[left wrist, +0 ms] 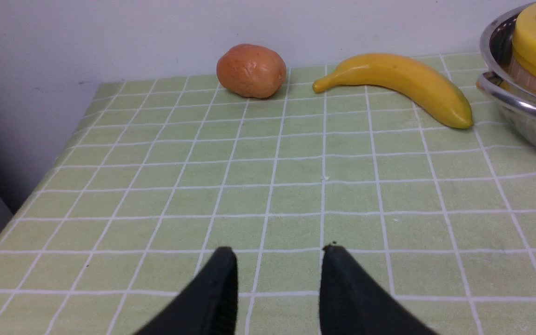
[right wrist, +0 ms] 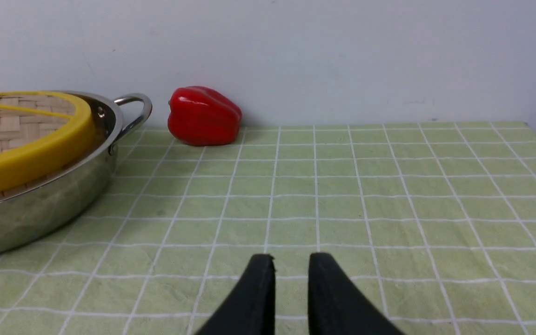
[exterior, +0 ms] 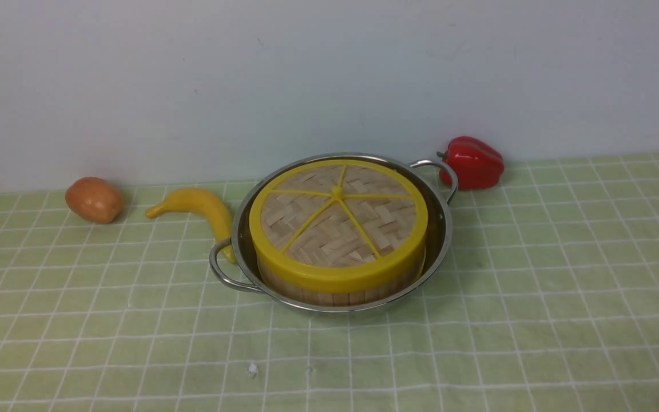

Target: Place the steamer in the pot on the green tablecloth, and put the lid on the steamer.

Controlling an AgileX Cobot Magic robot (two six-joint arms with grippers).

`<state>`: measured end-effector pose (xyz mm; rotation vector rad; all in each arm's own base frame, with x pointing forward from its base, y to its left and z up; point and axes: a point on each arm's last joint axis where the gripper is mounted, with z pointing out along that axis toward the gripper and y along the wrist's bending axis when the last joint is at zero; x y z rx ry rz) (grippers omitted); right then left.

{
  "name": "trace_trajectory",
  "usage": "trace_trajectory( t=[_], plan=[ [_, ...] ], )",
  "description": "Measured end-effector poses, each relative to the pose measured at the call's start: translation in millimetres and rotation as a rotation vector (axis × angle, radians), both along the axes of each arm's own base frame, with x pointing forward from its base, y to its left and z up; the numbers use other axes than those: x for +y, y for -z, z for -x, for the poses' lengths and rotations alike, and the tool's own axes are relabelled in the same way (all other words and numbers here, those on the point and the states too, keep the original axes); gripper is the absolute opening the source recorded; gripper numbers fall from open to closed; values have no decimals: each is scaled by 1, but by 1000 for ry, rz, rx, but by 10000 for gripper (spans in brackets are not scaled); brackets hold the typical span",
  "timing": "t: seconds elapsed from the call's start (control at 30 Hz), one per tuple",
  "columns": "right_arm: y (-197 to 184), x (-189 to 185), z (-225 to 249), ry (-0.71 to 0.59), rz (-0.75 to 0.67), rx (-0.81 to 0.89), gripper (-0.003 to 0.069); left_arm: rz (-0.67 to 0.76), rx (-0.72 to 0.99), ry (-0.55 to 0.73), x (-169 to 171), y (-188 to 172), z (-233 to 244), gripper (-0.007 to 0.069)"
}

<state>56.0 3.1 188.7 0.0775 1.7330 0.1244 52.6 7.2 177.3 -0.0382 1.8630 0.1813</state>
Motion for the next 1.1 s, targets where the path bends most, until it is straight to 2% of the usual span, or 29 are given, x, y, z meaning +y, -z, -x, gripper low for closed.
trace_trajectory(
  t=[1.1],
  plan=[
    [0,0,0,0,-1,0,238,0,0,0,0,0,0,243]
  ],
)
